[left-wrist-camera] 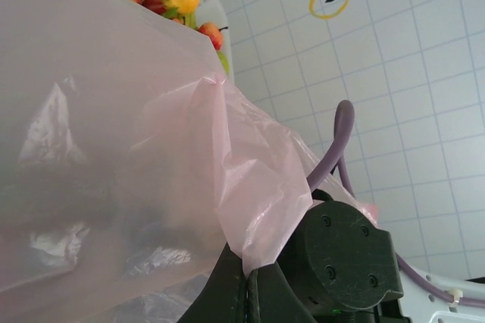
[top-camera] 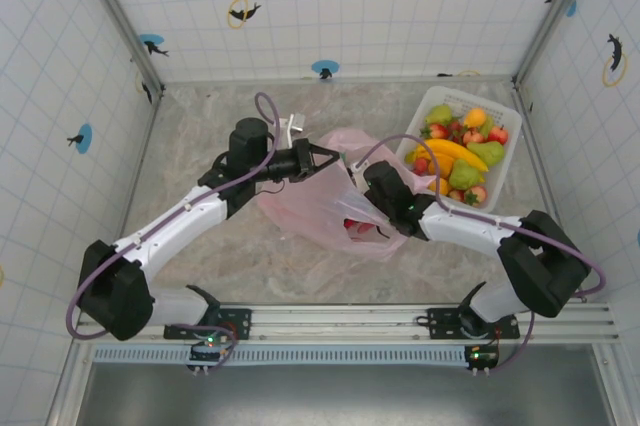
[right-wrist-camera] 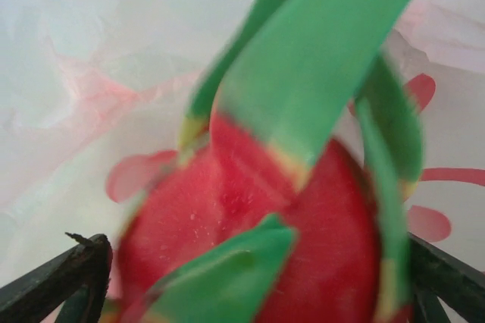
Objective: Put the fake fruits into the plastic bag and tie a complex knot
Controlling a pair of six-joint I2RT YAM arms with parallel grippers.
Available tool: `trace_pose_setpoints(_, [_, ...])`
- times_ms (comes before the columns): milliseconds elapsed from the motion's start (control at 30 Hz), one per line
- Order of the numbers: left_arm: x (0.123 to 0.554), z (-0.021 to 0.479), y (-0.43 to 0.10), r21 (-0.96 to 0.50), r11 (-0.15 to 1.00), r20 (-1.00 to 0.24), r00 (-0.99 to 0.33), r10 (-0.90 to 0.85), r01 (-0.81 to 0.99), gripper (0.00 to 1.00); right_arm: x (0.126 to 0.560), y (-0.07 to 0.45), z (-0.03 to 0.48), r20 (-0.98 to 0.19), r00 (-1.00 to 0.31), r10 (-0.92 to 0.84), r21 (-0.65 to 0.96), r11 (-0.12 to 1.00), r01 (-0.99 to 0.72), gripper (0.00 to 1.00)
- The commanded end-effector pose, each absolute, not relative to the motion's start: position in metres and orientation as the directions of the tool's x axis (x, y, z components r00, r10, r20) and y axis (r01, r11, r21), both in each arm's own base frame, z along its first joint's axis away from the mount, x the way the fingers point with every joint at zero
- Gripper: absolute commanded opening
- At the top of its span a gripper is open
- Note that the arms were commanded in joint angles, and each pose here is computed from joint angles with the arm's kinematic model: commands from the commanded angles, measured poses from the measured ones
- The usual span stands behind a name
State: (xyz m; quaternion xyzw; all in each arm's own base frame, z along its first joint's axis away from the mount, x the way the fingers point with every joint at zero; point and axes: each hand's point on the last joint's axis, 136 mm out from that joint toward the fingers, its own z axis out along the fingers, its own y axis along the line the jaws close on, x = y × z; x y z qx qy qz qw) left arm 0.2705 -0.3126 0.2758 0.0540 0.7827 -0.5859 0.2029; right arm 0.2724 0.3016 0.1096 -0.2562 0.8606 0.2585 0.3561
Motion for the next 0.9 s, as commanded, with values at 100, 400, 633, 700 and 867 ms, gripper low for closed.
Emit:
trace_pose_setpoints(100, [0.271, 0.277, -0.297, -0.886, 0.334, -0.395, -0.901, -0.179, 0.322, 0.00, 0.276, 0.311, 0.156, -0.790, -0.572, -0.222, 0.274, 0.706, -0.653, 1.00])
trace_pose_setpoints(400, [0.269, 0.262, -0.278, -0.832, 0.419, -0.449, -0.885, -0.122, 0.364, 0.00, 0.263, 0.304, 0.182, -0.746, -0.636, -0.197, 0.350, 0.696, -0.626, 1.00])
trace_pose_setpoints(633, [0.265, 0.249, -0.271, -0.786, 0.457, -0.486, -0.873, -0.041, 0.416, 0.00, 0.257, 0.288, 0.210, -0.707, -0.695, -0.128, 0.433, 0.699, -0.569, 1.00])
trace_pose_setpoints(700, [0.263, 0.251, -0.269, -0.769, 0.459, -0.510, -0.860, -0.021, 0.445, 0.00, 0.257, 0.284, 0.218, -0.698, -0.708, -0.108, 0.462, 0.687, -0.561, 1.00])
trace_pose_setpoints(867, [0.259, 0.255, -0.265, -0.747, 0.457, -0.540, -0.841, 0.005, 0.482, 0.00, 0.276, 0.262, 0.222, -0.702, -0.703, -0.115, 0.383, 0.771, -0.509, 1.00])
